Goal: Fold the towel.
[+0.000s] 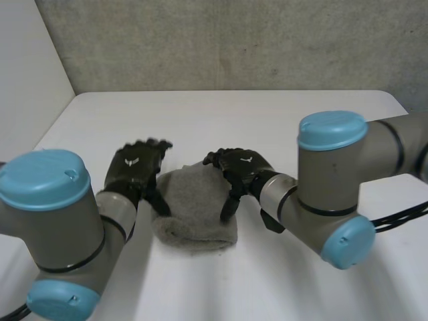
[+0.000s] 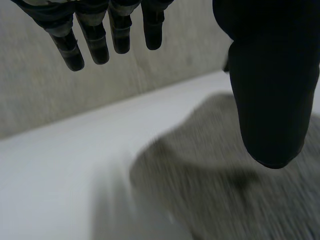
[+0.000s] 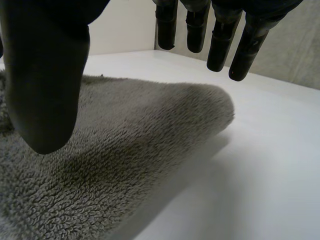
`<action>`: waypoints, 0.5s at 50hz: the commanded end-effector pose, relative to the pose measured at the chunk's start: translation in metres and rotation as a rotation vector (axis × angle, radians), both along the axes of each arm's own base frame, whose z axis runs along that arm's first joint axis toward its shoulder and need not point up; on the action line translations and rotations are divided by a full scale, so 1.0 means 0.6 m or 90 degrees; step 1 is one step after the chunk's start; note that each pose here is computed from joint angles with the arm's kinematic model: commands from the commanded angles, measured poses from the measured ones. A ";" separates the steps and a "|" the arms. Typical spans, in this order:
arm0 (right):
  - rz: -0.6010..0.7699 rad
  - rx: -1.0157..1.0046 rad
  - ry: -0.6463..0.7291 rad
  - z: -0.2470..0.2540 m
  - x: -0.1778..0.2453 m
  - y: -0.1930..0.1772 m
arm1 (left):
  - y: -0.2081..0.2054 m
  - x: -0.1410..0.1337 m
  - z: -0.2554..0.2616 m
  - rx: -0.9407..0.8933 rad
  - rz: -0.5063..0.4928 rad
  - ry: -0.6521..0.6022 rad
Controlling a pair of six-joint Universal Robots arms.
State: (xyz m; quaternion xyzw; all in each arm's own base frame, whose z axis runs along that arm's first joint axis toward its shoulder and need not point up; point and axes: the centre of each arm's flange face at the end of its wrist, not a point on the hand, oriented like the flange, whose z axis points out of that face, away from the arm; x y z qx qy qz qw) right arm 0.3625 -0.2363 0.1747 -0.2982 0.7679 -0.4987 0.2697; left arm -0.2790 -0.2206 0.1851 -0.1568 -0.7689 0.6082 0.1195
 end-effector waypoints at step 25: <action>-0.040 -0.105 0.175 -0.053 0.010 -0.015 | -0.008 -0.004 -0.082 0.061 -0.009 -0.051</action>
